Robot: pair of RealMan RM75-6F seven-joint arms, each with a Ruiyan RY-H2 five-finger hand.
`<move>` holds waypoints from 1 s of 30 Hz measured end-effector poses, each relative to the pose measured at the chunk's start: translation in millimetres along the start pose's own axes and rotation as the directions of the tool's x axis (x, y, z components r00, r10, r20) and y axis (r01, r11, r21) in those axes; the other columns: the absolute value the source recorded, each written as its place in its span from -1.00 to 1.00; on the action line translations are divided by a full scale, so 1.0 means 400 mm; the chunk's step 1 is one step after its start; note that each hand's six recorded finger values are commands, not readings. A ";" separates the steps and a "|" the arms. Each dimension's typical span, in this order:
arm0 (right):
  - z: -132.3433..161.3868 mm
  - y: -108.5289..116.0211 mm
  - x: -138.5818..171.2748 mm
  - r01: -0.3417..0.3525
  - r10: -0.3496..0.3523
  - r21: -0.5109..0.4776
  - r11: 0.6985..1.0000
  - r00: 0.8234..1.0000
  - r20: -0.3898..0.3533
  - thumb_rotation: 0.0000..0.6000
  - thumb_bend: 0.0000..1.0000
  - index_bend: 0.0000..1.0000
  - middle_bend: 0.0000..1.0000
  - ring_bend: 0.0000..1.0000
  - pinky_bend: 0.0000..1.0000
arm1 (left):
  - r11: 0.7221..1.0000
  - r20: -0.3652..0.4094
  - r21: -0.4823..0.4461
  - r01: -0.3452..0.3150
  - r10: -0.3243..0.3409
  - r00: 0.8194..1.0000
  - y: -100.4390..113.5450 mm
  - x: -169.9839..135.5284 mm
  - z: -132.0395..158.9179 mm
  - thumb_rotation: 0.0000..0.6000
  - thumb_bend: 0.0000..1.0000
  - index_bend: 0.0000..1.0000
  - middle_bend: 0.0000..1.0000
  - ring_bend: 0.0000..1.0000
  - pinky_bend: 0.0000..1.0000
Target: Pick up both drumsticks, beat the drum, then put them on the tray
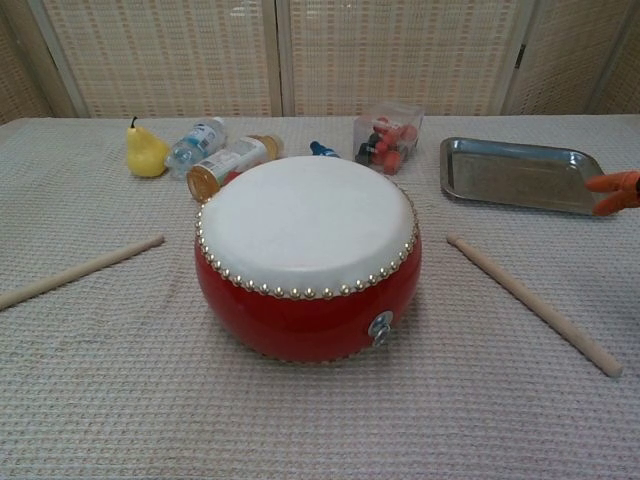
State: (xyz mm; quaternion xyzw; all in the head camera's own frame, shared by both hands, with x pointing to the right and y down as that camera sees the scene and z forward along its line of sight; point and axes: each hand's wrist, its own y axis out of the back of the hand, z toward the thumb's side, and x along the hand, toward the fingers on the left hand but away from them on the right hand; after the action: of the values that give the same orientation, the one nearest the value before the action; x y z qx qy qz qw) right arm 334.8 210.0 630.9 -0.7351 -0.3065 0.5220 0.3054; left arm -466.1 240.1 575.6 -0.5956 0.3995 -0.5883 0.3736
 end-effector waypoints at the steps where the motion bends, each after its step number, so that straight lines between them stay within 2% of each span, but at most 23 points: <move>1: 0.003 0.011 -0.004 0.014 -0.014 0.006 1.000 1.000 -0.008 1.00 -0.50 -0.88 -0.72 -1.00 -0.75 | 1.000 0.005 -0.018 0.001 -0.001 1.000 -0.003 0.007 0.005 1.00 -0.42 -0.63 -0.73 -0.81 -0.83; 7: 0.025 0.121 -0.007 0.133 -0.130 0.058 0.989 0.990 -0.054 1.00 -0.50 -0.88 -0.72 -1.00 -0.75 | 0.991 0.047 -0.106 0.078 -0.074 0.996 -0.058 0.073 0.058 1.00 -0.34 -0.40 -0.55 -0.66 -0.74; 11: 0.035 0.190 0.004 0.201 -0.196 0.083 0.976 0.978 -0.070 1.00 -0.50 -0.88 -0.72 -1.00 -0.75 | 0.976 0.069 -0.143 0.166 -0.157 0.985 -0.113 0.110 0.099 1.00 -0.34 -0.40 -0.53 -0.65 -0.74; 15: 0.030 0.242 0.023 0.245 -0.239 0.103 0.964 0.969 -0.064 1.00 -0.50 -0.88 -0.72 -1.00 -0.75 | 0.952 0.058 -0.167 0.258 -0.252 0.966 -0.177 0.136 0.131 1.00 -0.34 -0.48 -0.59 -0.65 -0.74; 18: 0.017 0.261 0.038 0.253 -0.250 0.107 0.961 0.967 -0.045 1.00 -0.50 -0.88 -0.72 -1.00 -0.75 | 0.938 0.022 -0.173 0.301 -0.302 0.953 -0.216 0.153 0.137 1.00 -0.34 -0.66 -0.69 -0.73 -0.75; 21: 0.004 0.266 0.051 0.250 -0.249 0.100 0.963 0.968 -0.026 1.00 -0.50 -0.88 -0.73 -1.00 -0.75 | 0.925 -0.021 -0.173 0.339 -0.347 0.938 -0.247 0.169 0.135 1.00 -0.34 -0.76 -0.77 -0.82 -0.78; 24: -0.004 0.266 0.059 0.245 -0.245 0.092 0.965 0.969 -0.015 1.00 -0.50 -0.88 -0.73 -1.00 -0.75 | 0.908 -0.048 -0.178 0.380 -0.394 0.918 -0.271 0.182 0.136 1.00 -0.34 -0.71 -0.80 -0.86 -0.80; 30: -0.014 0.260 0.066 0.236 -0.236 0.069 0.969 0.972 -0.008 1.00 -0.50 -0.88 -0.73 -1.00 -0.76 | 0.863 -0.032 -0.211 0.459 -0.476 0.879 -0.291 0.201 0.154 1.00 -0.34 -0.63 -0.82 -0.89 -0.81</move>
State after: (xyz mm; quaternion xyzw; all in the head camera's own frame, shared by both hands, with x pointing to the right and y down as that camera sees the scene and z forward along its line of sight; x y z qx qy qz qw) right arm 360.8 164.5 537.1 -0.6821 -0.3735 0.4924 0.3909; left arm -401.2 211.5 712.6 -0.6838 0.3146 -0.6429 0.1420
